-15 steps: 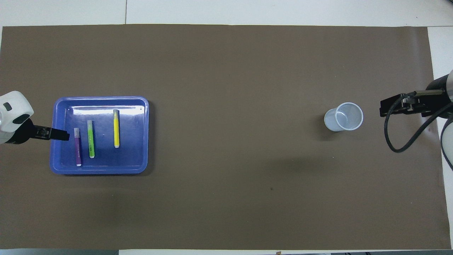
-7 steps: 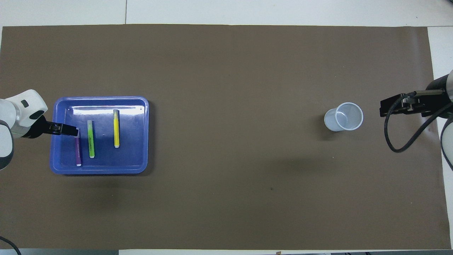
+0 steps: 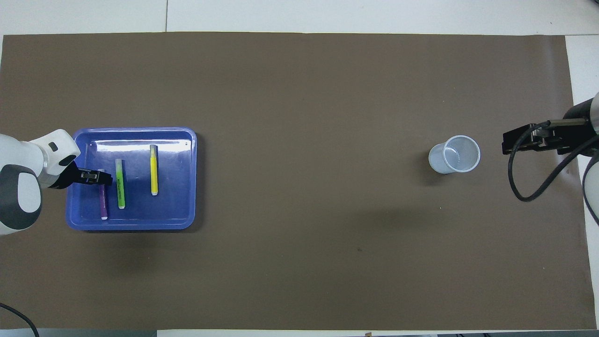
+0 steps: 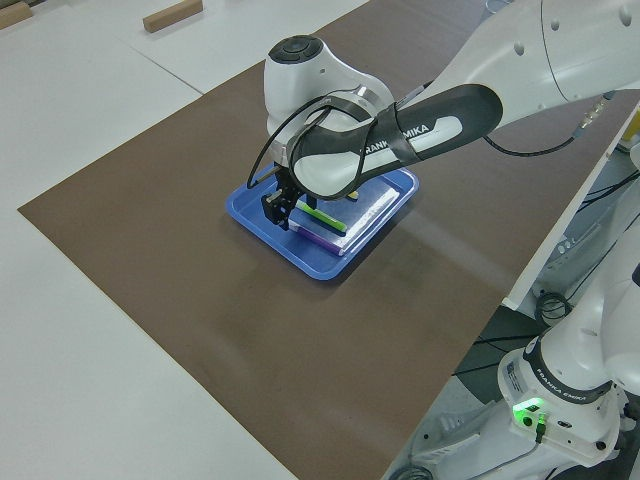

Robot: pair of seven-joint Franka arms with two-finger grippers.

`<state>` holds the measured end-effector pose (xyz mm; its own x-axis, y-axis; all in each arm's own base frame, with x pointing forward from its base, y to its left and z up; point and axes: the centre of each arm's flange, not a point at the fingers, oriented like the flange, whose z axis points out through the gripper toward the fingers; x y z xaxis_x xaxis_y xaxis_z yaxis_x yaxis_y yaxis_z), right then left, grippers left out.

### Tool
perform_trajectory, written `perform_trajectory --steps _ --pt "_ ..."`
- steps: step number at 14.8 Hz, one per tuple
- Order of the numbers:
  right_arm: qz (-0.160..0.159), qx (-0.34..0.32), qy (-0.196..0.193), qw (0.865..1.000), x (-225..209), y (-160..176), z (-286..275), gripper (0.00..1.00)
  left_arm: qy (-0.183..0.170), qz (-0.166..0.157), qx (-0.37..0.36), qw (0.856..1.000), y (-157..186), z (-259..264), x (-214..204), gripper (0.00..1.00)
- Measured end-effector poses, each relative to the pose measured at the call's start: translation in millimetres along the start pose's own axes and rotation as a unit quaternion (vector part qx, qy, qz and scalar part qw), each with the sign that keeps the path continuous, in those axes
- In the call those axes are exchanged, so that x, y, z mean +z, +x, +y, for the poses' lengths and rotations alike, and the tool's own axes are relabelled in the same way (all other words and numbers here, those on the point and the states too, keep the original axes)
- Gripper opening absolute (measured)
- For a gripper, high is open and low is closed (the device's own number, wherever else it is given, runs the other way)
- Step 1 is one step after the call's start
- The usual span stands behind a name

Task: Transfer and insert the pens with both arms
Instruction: 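Close the left gripper on the purple pen and lift it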

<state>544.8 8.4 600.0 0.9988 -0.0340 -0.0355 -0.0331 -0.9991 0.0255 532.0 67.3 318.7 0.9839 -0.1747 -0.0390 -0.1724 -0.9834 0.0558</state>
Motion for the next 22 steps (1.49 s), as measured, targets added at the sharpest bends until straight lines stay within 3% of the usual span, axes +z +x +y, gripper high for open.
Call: perform_trajectory --steps 4,16,19,21,22 --pt "-0.001 0.000 0.000 1.000 0.6 0.0 0.0 1.00 -0.001 -0.003 -0.001 1.000 -2.1 0.3 3.1 0.66" --pt "-0.004 -0.004 0.000 1.000 3.8 -0.8 -3.9 1.00 -0.001 -0.004 -0.007 1.000 -8.8 -4.2 11.4 0.58" --pt "-0.004 -0.004 0.000 1.000 3.8 -0.8 -4.0 1.00 -0.001 -0.004 -0.007 1.000 -8.8 -4.2 11.4 0.45" --pt "-0.004 -0.004 0.000 1.000 3.6 -0.9 -4.0 1.00 -0.001 -0.004 -0.008 1.000 -8.7 -4.3 11.3 0.20" --pt "-0.004 -0.004 0.000 1.000 3.4 -1.0 -4.0 1.00 -0.001 -0.003 -0.009 1.000 -8.7 -4.2 10.2 0.15"
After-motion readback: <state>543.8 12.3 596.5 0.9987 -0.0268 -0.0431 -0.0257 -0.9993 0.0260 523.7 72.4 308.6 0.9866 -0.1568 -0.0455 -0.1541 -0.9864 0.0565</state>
